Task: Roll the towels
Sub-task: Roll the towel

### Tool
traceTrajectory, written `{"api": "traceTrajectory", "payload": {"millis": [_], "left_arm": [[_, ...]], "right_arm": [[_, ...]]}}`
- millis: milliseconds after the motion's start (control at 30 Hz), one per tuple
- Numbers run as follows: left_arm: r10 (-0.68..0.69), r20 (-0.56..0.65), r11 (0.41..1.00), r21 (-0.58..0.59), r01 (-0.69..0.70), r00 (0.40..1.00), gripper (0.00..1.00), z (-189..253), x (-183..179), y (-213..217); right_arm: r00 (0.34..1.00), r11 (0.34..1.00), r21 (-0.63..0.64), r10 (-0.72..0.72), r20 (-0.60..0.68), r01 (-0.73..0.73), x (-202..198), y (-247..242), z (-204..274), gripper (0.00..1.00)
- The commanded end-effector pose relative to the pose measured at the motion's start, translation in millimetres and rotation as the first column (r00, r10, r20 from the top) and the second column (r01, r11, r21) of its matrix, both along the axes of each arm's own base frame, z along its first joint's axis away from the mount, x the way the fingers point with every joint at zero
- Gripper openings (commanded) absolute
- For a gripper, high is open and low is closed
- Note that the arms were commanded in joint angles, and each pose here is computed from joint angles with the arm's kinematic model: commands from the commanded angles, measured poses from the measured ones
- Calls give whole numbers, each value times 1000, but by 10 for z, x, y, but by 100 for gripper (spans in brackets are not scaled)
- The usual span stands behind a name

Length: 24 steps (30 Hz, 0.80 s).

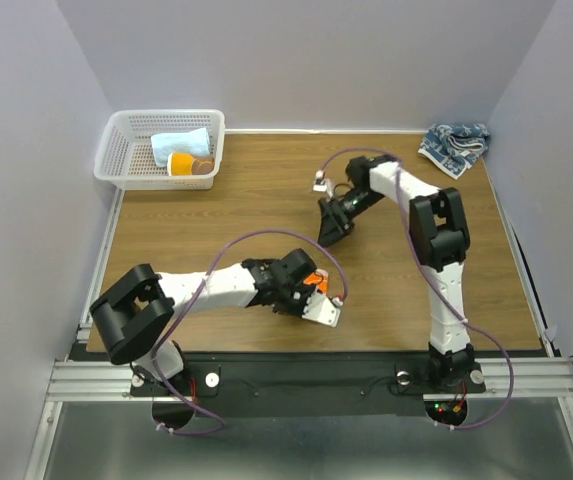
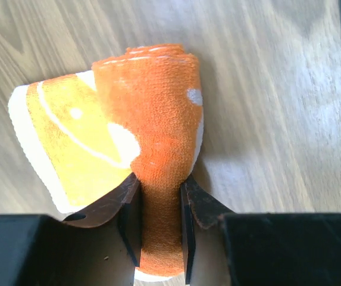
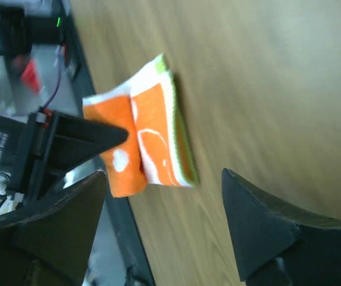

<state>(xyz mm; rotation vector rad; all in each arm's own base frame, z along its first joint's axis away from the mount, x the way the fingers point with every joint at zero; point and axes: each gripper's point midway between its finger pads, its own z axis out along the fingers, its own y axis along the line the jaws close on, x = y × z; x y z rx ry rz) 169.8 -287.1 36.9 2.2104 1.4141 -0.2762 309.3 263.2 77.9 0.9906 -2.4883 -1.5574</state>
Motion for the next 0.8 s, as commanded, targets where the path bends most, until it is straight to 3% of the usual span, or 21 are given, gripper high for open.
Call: {"api": "traceTrajectory", "payload": {"millis": [0,133,267,467,633,767], "left_arm": [[6,-284,1000,23,1,959,17,82,-226,16],[39,-433,999,40,-24,900,18,135,-193,-9],[89,-569,996,74,-57,818,21,187,-87,12],[147,-773,989,110,-97,617,28,31,78,62],[182,-846,981,124,-147,502,29,-74,288,152],[203,-849,975,132,-177,487,29,-173,418,206]], "right_arm": [[957,995,11,-102,271,103,470,-242,756,95],[898,980,30,-191,396,195,592,-596,1176,100],[849,980,13,-178,497,198,294,-775,1383,100],[811,970,-31,-184,555,242,-192,-949,1274,100],[774,965,-48,-176,608,257,-359,-857,1182,100],[725,972,-108,-80,684,209,-467,-576,1098,93]]}}
